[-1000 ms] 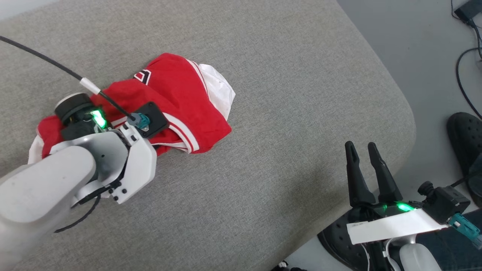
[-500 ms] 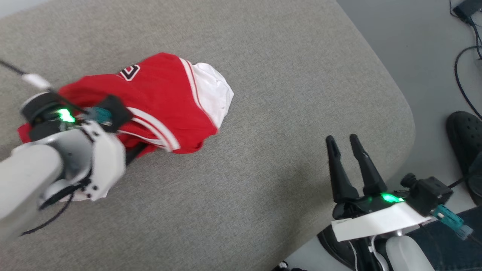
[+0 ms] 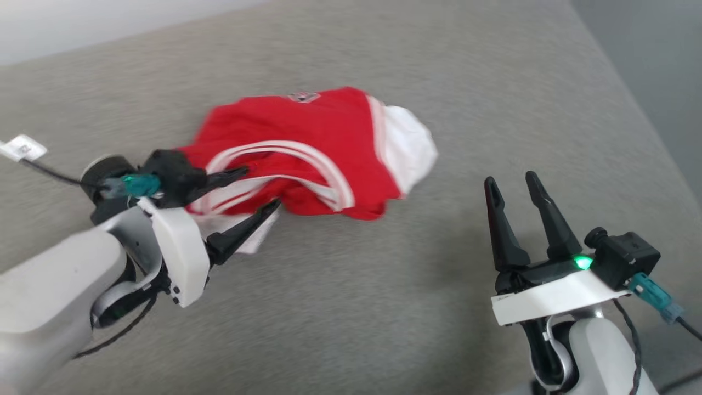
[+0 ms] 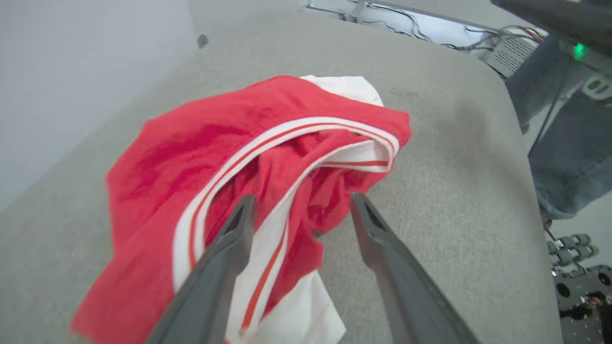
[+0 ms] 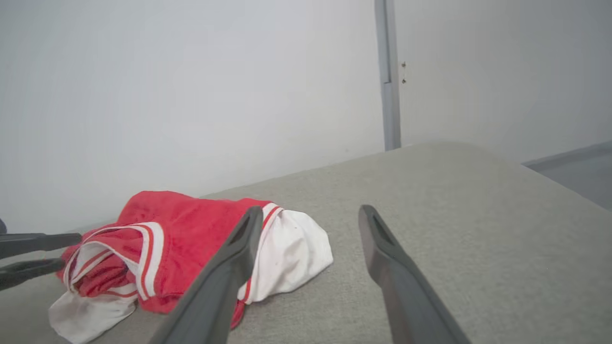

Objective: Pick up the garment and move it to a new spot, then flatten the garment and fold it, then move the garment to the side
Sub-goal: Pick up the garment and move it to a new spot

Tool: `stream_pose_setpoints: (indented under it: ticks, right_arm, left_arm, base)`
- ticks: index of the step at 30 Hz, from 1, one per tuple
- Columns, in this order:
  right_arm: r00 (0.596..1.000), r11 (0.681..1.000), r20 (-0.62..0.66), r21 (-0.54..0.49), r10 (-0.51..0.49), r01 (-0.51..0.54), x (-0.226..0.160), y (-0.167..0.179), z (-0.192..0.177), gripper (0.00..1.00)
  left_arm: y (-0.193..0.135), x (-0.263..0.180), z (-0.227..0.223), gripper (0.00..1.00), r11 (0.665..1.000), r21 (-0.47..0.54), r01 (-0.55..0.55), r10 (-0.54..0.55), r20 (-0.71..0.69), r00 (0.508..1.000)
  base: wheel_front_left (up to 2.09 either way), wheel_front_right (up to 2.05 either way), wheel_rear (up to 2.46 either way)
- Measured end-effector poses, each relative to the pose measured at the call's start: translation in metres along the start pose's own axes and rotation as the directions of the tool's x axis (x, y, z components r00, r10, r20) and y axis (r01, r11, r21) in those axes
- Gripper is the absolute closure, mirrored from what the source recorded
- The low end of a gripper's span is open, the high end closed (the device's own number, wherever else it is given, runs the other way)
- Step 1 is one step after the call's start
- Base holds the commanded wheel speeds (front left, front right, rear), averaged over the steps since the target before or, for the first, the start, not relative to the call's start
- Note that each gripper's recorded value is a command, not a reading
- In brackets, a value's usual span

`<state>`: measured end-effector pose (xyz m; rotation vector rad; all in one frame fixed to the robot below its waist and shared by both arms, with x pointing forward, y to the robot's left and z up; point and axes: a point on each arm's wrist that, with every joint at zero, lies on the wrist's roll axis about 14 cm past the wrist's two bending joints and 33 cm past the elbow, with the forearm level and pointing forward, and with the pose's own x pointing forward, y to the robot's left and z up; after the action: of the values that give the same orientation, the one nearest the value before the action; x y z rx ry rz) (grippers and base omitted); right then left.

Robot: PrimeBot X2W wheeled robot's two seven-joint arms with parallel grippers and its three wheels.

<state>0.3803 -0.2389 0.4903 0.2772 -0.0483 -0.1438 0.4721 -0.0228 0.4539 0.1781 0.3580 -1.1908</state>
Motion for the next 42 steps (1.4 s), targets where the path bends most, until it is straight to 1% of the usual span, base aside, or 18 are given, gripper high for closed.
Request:
stream_pose_setpoints:
  ticks: [2,3,5,7,9,12,14,15,17,19,22,25,26,29,32,34,36,42]
  right_arm:
    - [0.999,0.999,-0.001,-0.014,0.036,-0.036,0.007,0.01,-0.002,0.0]
    - [0.998,0.998,-0.007,-0.023,0.063,-0.063,0.013,0.018,-0.005,0.0]
    - [0.997,0.996,-0.007,-0.037,0.082,-0.082,0.018,0.024,-0.007,0.0]
    - [0.995,0.994,-0.01,-0.044,0.098,-0.098,0.022,0.029,-0.009,0.0]
    - [0.994,0.992,-0.013,-0.057,0.112,-0.113,0.026,0.034,-0.011,0.0]
    - [0.992,0.989,-0.017,-0.068,0.127,-0.128,0.03,0.04,-0.014,0.0]
    - [0.99,0.987,-0.024,-0.078,0.136,-0.137,0.029,0.043,-0.017,0.0]
    - [0.99,0.987,-0.024,-0.078,0.136,-0.137,0.029,0.043,-0.017,0.0]
    - [0.989,0.986,-0.033,-0.085,0.144,-0.146,0.027,0.045,-0.02,0.0]
    - [0.987,0.983,-0.041,-0.092,0.153,-0.156,0.023,0.048,-0.022,0.0]
    - [0.984,0.98,-0.048,-0.097,0.171,-0.175,0.018,0.054,-0.024,0.0]
    - [0.981,0.976,-0.046,-0.099,0.188,-0.192,0.016,0.06,-0.023,0.0]
    - [0.98,0.975,-0.046,-0.1,0.193,-0.196,0.015,0.061,-0.022,0.0]
    - [0.979,0.973,-0.036,-0.107,0.201,-0.204,0.014,0.064,-0.019,0.0]
    - [0.981,0.974,-0.01,-0.111,0.196,-0.196,0.014,0.062,-0.01,0.0]
    - [0.982,0.976,-0.007,-0.113,0.189,-0.188,0.012,0.059,-0.009,0.0]
    - [0.984,0.977,-0.006,-0.116,0.179,-0.178,0.009,0.054,-0.008,0.0]
    - [0.987,0.981,-0.006,-0.113,0.159,-0.159,0.005,0.047,-0.007,0.0]
  left_arm:
    - [0.006,-0.017,-0.001,0.0,0.997,-0.054,-0.057,0.059,0.043,0.997]
    - [0.016,-0.036,-0.003,0.0,0.984,-0.121,-0.127,0.138,0.089,0.986]
    - [0.028,-0.056,-0.01,0.0,0.954,-0.214,-0.211,0.239,0.114,0.964]
    - [0.034,-0.076,-0.022,0.0,0.911,-0.297,-0.284,0.329,0.114,0.937]
    - [0.04,-0.097,-0.036,0.0,0.857,-0.367,-0.362,0.422,0.096,0.901]
    - [0.053,-0.133,-0.043,0.0,0.762,-0.438,-0.476,0.572,0.112,0.812]
    - [0.051,-0.157,-0.058,0.0,0.691,-0.479,-0.541,0.654,0.097,0.75]
    - [0.051,-0.157,-0.058,0.0,0.691,-0.479,-0.541,0.654,0.097,0.75]
    - [0.039,-0.177,-0.079,0.0,0.622,-0.52,-0.585,0.711,0.064,0.7]
    - [0.03,-0.198,-0.092,0.0,0.566,-0.533,-0.629,0.762,0.048,0.646]
    - [0.02,-0.232,-0.103,0.0,0.471,-0.556,-0.685,0.838,0.041,0.544]
    - [0.009,-0.262,-0.111,0.0,0.402,-0.548,-0.734,0.888,0.037,0.459]
    - [0.006,-0.271,-0.112,0.0,0.384,-0.536,-0.752,0.901,0.041,0.431]
    - [0.004,-0.305,-0.108,0.0,0.301,-0.532,-0.792,0.947,0.066,0.316]
    - [-0.007,-0.321,-0.11,0.0,0.255,-0.514,-0.819,0.964,0.072,0.255]
    - [-0.012,-0.326,-0.109,0.0,0.24,-0.508,-0.827,0.969,0.078,0.233]
    - [-0.018,-0.324,-0.108,0.0,0.246,-0.493,-0.835,0.968,0.083,0.236]
    - [-0.027,-0.314,-0.11,0.0,0.252,-0.51,-0.822,0.966,0.079,0.247]
  base:
    - [0.0,0.0,0.0]
    - [0.0,0.0,0.0]
    - [0.0,0.0,0.0]
    - [0.0,0.0,0.0]
    - [0.0,0.0,0.0]
    - [0.0,0.0,0.0]
    - [0.0,0.0,0.0]
    - [0.0,0.0,0.0]
    - [0.0,0.0,0.0]
    - [0.0,0.0,0.0]
    - [0.0,0.0,0.0]
    - [0.0,0.0,0.0]
    - [0.0,0.0,0.0]
    - [0.0,0.0,0.0]
    - [0.0,0.0,0.0]
    - [0.0,0.0,0.0]
    - [0.0,0.0,0.0]
    - [0.0,0.0,0.0]
